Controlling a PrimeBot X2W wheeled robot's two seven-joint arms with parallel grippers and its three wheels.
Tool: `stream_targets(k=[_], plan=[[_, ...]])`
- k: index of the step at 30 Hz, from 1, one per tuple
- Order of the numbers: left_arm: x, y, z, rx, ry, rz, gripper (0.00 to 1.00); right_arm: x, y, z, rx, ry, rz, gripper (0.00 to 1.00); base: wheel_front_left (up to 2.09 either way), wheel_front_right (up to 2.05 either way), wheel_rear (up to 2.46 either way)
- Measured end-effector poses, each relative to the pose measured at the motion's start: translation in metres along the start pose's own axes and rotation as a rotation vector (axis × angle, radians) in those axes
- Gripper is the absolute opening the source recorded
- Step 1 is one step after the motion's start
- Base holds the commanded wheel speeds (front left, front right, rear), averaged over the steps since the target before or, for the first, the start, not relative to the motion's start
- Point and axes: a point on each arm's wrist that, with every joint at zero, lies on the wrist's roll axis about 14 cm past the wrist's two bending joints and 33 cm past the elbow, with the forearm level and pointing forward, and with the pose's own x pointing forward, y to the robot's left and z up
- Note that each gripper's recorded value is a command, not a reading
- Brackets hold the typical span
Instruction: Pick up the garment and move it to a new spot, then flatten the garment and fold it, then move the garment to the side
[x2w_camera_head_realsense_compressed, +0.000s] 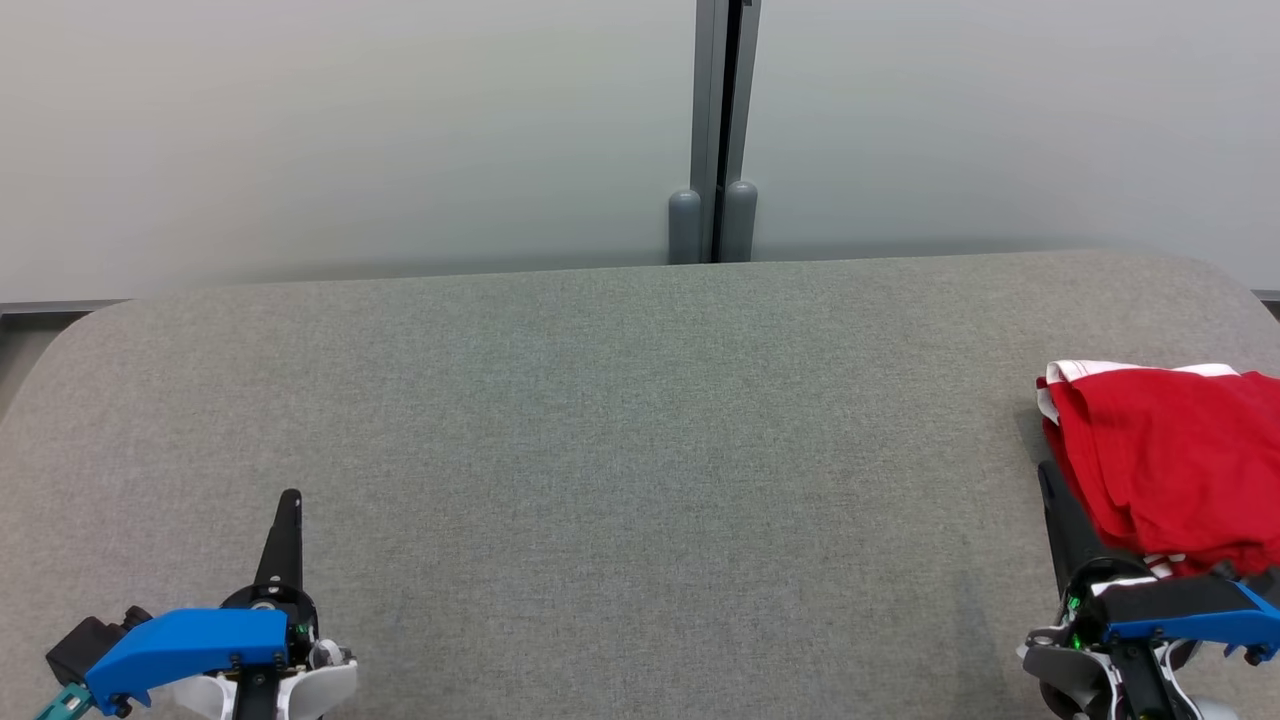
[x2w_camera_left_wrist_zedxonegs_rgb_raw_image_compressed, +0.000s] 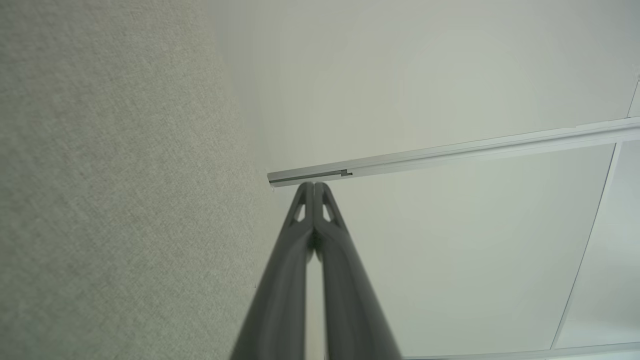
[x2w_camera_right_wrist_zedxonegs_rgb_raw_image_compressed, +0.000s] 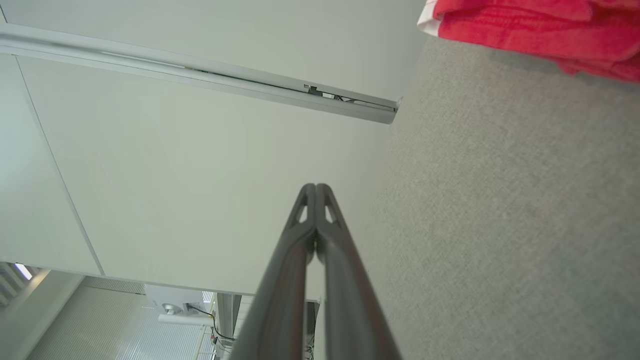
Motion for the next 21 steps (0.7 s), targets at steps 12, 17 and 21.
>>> stream_targets(k=[12, 17, 21], plan=[[0.001, -0.008, 0.003, -0.088, 0.000, -0.033, 0.00, -0.001, 0.005, 0.002, 0.088, 0.003, 0.022, 0.00, 0.00, 0.00, 0.00], [0.002, -0.012, 0.006, -0.122, -0.004, -0.049, 0.00, -0.002, 0.006, 0.002, 0.124, 0.006, 0.027, 0.00, 0.00, 0.00, 0.00], [0.002, -0.014, 0.008, -0.149, -0.005, -0.060, 0.00, -0.002, 0.008, 0.003, 0.149, 0.006, 0.033, 0.00, 0.00, 0.00, 0.00]])
